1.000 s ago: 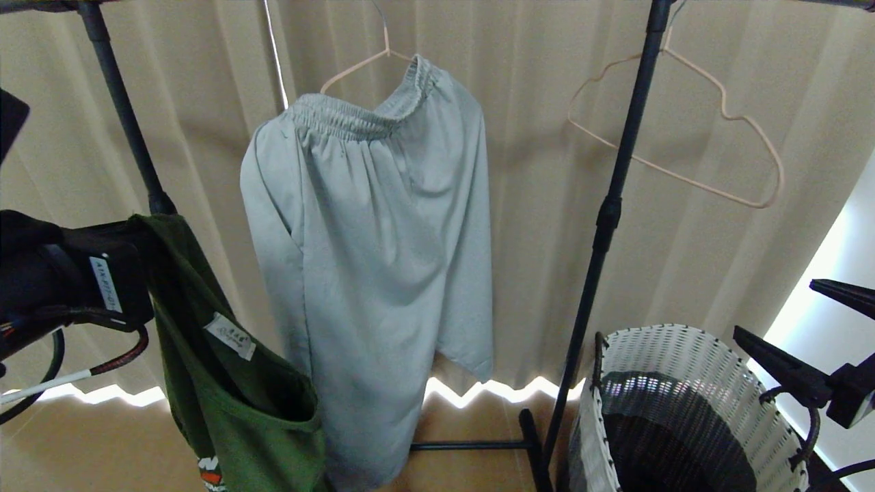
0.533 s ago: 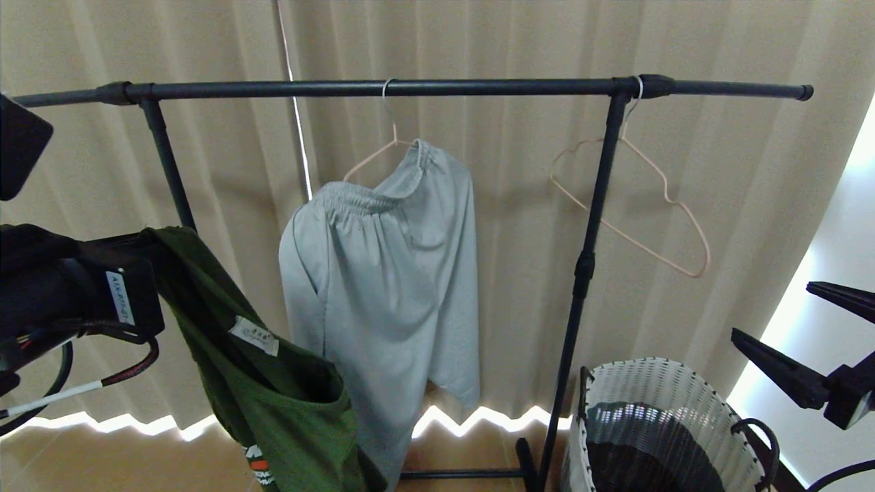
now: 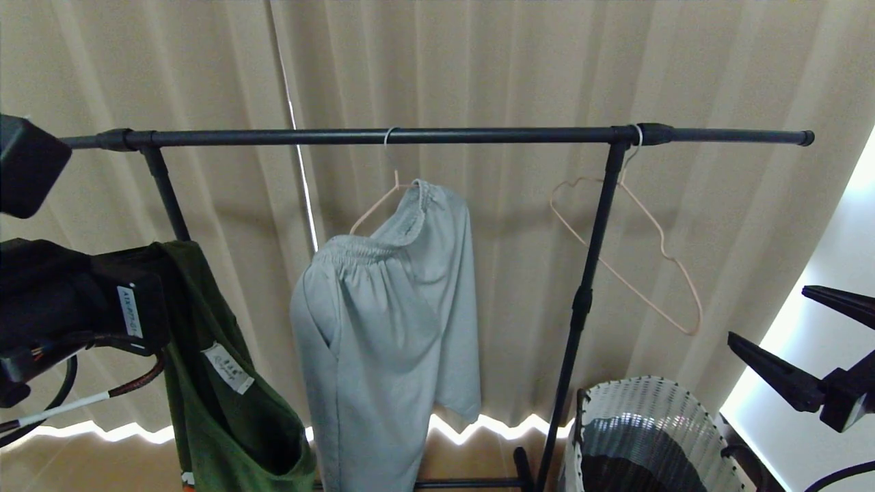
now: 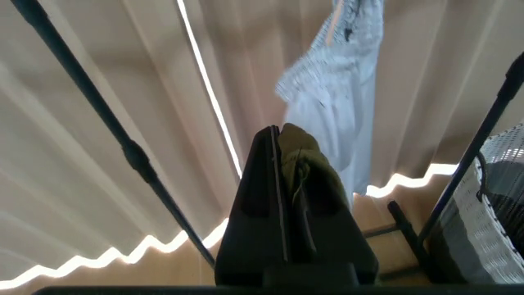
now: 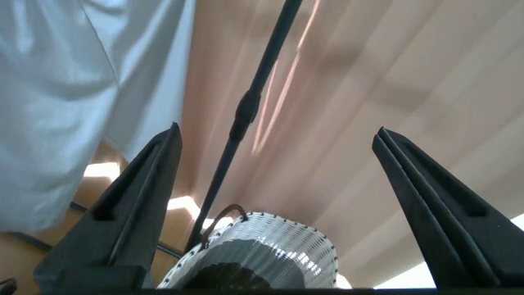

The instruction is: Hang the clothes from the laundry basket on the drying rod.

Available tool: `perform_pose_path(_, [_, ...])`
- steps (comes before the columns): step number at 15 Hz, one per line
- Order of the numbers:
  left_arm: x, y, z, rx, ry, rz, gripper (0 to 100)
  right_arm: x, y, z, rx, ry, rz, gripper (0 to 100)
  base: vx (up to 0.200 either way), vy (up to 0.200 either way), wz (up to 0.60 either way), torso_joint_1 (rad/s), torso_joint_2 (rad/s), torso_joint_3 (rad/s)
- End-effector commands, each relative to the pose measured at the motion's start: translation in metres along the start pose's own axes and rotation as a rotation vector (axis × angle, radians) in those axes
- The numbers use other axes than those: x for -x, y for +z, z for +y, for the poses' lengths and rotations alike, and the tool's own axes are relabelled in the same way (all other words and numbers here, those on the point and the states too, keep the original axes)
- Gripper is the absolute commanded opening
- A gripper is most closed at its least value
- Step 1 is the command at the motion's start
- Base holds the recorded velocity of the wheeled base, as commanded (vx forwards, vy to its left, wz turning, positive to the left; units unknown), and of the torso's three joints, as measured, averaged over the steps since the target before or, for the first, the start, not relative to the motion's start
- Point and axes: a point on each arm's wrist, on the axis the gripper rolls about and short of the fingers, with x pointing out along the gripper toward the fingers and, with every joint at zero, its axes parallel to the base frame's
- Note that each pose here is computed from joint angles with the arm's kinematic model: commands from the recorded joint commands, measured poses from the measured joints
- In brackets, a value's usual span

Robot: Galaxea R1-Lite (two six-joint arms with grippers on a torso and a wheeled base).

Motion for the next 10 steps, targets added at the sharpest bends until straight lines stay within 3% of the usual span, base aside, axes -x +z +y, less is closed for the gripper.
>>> perform_pose_path(1, [0.001, -0.004, 0.0, -0.005, 0.0, 0.01, 0, 0.003, -0.006, 0.003, -0.003, 0.007, 0.013, 100, 0.0, 0.0, 0.0, 0.212, -0.46, -0.237])
perform_pose_path(6, [0.014, -0.016, 0.004, -0.02, -0.002, 0.011, 0, 0.004, -0.001, 0.001, -0.004, -0.002, 0.027, 100, 0.0, 0.0, 0.0, 0.045, -0.09, -0.046])
perform_pose_path(8, [0.019, -0.019, 0.006, -0.021, -0.001, 0.004, 0, 0.005, 0.024, -0.007, -0.041, 0.029, 0.124, 100, 0.0, 0.0, 0.0, 0.0, 0.0, 0.0])
perform_pose_path(10, [0.019, -0.019, 0.006, -0.02, -0.001, 0.004, 0, 0.005, 0.043, -0.01, -0.149, 0.06, 0.184, 100, 0.0, 0.0, 0.0, 0.0, 0.0, 0.0])
